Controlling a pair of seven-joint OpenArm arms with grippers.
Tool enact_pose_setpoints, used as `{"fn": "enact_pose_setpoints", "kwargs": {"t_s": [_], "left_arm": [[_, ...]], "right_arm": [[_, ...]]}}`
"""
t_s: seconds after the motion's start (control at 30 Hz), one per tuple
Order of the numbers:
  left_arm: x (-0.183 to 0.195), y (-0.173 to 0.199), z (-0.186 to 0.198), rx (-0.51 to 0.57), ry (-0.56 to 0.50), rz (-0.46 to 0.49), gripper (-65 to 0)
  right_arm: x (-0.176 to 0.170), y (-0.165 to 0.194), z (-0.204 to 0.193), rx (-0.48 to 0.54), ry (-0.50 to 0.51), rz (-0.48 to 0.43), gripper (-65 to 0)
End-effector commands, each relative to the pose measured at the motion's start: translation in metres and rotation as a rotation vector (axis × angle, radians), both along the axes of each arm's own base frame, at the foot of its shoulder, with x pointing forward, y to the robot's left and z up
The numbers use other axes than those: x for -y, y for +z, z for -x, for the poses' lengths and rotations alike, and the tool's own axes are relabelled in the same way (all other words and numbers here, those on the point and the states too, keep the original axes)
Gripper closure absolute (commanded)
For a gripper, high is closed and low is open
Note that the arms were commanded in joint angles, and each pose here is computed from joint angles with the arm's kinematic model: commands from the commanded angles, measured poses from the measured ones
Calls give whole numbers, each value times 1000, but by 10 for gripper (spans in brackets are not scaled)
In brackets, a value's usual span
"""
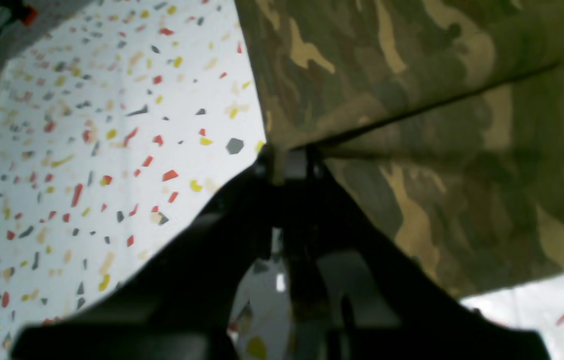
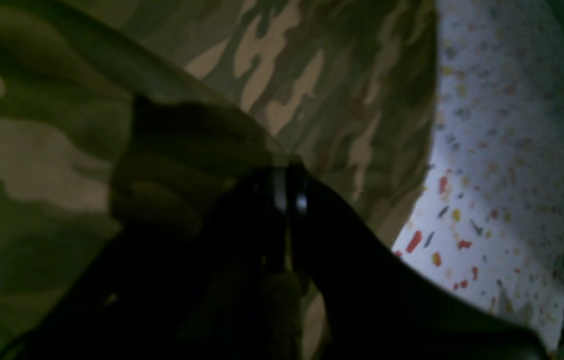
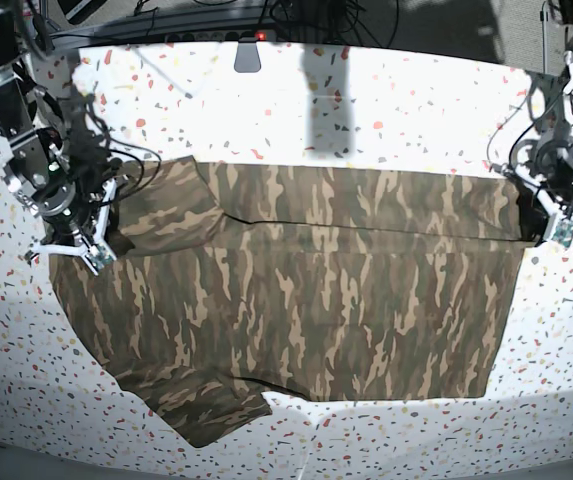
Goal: Fold the T-shirt properly
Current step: 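Lower the held shoulders and lay the collar edge back down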
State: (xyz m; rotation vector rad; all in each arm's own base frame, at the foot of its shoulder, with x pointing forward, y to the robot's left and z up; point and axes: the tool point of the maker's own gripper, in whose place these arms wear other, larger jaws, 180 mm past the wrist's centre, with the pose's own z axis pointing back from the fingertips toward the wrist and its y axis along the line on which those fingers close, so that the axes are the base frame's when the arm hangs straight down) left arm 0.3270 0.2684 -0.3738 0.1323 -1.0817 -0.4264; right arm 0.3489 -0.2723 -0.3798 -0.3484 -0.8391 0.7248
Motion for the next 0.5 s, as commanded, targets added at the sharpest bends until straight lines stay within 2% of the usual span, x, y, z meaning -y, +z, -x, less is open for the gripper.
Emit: {"fn": "enact_pose_setpoints", "kwargs": {"t_s": [0.0, 0.33, 0.4, 0.47], "left_arm": [[-4, 14, -12, 51, 8, -8, 0], [0, 2, -18, 38, 12, 8, 0], [0, 2, -18, 38, 12, 8, -137], [0, 2, -17, 38, 13, 8, -231]], "right_arm": [[11, 16, -12, 44, -7, 32, 0], [25, 6, -10, 17, -38, 47, 0], [25, 6, -9, 13, -40, 49, 0], [26, 6, -9, 14, -40, 50, -124]]}}
